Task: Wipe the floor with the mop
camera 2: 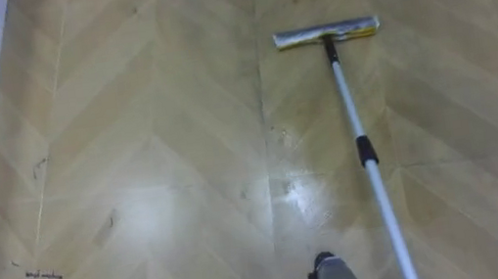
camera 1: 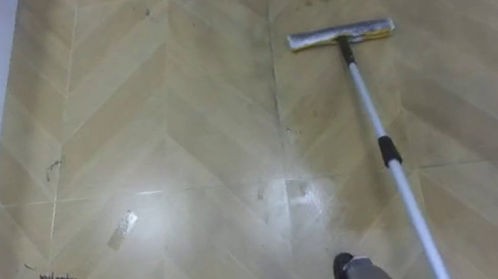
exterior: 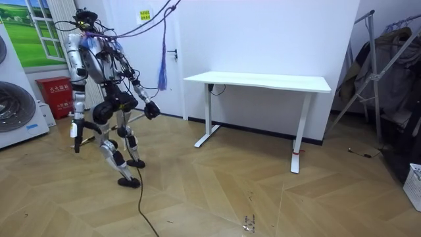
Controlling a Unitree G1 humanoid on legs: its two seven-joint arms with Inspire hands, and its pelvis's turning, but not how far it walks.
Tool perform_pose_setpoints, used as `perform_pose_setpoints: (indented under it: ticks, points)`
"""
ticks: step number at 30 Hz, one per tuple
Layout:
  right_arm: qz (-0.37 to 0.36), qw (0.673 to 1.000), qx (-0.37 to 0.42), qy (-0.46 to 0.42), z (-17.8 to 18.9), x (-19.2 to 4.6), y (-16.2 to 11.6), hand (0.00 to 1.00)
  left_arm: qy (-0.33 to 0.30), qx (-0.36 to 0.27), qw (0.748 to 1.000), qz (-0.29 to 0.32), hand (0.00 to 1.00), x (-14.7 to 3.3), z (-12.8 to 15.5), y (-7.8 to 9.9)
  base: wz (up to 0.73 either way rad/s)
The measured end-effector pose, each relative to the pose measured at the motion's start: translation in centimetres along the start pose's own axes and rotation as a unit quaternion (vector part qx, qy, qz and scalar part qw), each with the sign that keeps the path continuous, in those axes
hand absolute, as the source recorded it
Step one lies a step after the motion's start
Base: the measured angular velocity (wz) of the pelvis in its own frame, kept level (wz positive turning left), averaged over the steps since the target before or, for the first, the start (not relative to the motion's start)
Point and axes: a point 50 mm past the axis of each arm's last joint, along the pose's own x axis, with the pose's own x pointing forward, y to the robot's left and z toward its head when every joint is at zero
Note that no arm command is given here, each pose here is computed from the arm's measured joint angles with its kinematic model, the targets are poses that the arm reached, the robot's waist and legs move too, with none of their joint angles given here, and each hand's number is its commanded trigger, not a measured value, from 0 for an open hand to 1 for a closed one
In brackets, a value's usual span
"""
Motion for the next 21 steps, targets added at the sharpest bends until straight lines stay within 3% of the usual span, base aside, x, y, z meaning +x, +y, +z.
perform_pose_setpoints:
  ticks: [3, 7, 10, 12, 15, 21]
  points:
    - [-0.036, 0.999, -0.007, -0.04, 5.3, -1.2, -1.8, 1.0, 0.008, -0.028, 1.0, -0.002, 0.0, 0.1, 0.0, 0.2, 0.17]
    - [-0.076, 0.981, 0.006, -0.176, 14.8, -5.2, -4.3, 1.0, 0.006, -0.043, 0.999, 0.015, 0.0, 0.1, 0.1, 1.3, 0.06]
    - [-0.061, 0.967, 0.029, -0.244, 18.4, -7.4, -4.4, 1.0, 0.011, -0.051, 0.999, 0.017, 0.0, 0.1, -0.4, 1.5, 0.11]
    - [-0.036, 0.968, 0.045, -0.243, 18.1, -7.1, -3.6, 1.0, 0.02, -0.051, 0.998, 0.011, 0.0, 0.0, -1.2, 1.4, 0.22]
    - [-0.014, 0.979, 0.061, -0.193, 14.3, -4.7, -3.5, 1.0, 0.024, -0.046, 0.999, -0.009, 0.0, -0.1, -1.7, 1.1, 0.29]
    - [-0.053, 0.997, 0.038, -0.043, 2.7, -0.7, -5.1, 1.0, -0.01, -0.025, 1.0, -0.006, 0.0, 0.0, -0.2, 1.3, 0.07]
